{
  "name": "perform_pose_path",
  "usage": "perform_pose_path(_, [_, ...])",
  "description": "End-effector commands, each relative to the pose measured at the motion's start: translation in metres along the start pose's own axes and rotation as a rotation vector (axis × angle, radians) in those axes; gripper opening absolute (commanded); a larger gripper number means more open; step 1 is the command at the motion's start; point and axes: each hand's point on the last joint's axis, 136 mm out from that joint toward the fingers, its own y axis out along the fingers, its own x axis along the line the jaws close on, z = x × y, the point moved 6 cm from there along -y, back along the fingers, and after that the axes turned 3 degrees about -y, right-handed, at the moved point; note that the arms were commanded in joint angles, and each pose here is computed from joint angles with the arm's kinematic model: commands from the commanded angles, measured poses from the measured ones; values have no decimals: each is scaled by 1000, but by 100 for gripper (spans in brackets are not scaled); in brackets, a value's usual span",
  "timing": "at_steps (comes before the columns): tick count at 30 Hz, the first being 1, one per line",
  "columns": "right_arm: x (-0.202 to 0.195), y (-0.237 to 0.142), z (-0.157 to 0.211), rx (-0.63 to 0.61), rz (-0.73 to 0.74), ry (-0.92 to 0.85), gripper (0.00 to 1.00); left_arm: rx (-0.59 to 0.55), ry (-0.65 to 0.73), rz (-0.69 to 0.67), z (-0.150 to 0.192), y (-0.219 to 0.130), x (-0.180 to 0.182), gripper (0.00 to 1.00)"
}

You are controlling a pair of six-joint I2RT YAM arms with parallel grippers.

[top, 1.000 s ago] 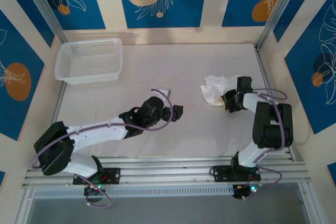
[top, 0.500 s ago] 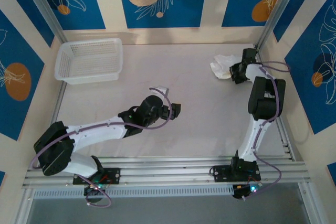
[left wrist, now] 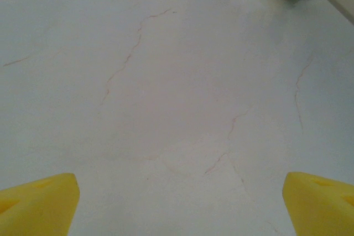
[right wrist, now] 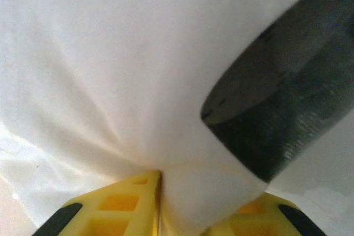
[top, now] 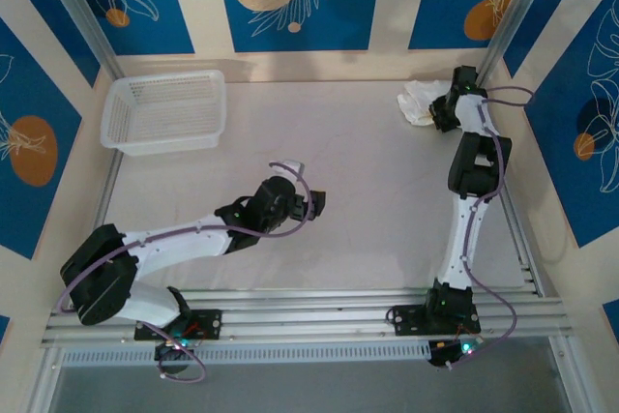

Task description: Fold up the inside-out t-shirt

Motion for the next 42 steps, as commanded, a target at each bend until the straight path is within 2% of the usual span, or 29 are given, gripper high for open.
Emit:
perform_pose_path(1, [2, -5, -4, 2, 51, -71, 30, -42, -23, -28, -10, -8, 8, 96])
perform_pose_path(4, [12, -30, -13, 0, 32, -127, 50, -68, -2, -51, -14, -18, 13, 99])
perform_pose_path(8, [29, -76, -4, 14, -25, -332, 58, -127, 55, -126, -20, -33, 27, 99])
perform_pose_path(11, [33, -113, 27, 9, -119, -537, 63, -171, 97, -216, -25, -45, 42, 99])
perform_pose_path(16, [-7, -172, 91, -46, -246, -693, 75, -292, 151, -472, -23, -76, 86, 99])
perform_pose_path(19, [-41, -190, 126, -110, -314, -778, 88, -325, 165, -590, -11, -95, 118, 99])
perform_pose_path(21, [-62, -196, 139, -175, -320, -821, 90, -338, 168, -637, -5, -106, 135, 99])
perform_pose_path(23, [-80, -200, 146, -256, -341, -850, 91, -355, 177, -678, 2, -115, 152, 99])
perform_pose_path(25, [-98, -198, 155, -396, -405, -909, 91, -389, 130, -720, 6, -126, 173, 99])
perform_pose_path(27, [-112, -190, 175, -552, -519, -1071, 92, -439, 98, -708, 4, -131, 187, 99])
perform_pose_path(28, [-119, -186, 187, -608, -561, -1138, 100, -462, 92, -702, 3, -132, 193, 99])
perform_pose_path(31, [-126, -164, 197, -505, -538, -1168, 99, -456, 80, -731, 1, -129, 211, 98])
perform_pose_path(33, [-118, -156, 193, -486, -497, -1176, 99, -428, 53, -739, 1, -118, 223, 98])
perform_pose_path(35, [-112, -151, 187, -499, -532, -1123, 99, -392, 67, -733, 0, -101, 231, 97])
perform_pose_path(37, [-118, -130, 190, -478, -555, -1126, 99, -367, 56, -744, 0, -84, 240, 97])
perform_pose_path(38, [-117, -128, 191, -520, -586, -1120, 99, -360, 50, -737, 2, -76, 244, 98])
perform_pose_path(40, [-121, -129, 190, -496, -540, -1113, 99, -376, 39, -706, 3, -59, 254, 99])
perform_pose_path(41, [-120, -129, 188, -524, -558, -1100, 99, -307, 81, -698, 0, -50, 255, 98])
perform_pose_path(42, [-121, -130, 188, -522, -548, -1101, 99, -285, 107, -674, -7, -42, 257, 97])
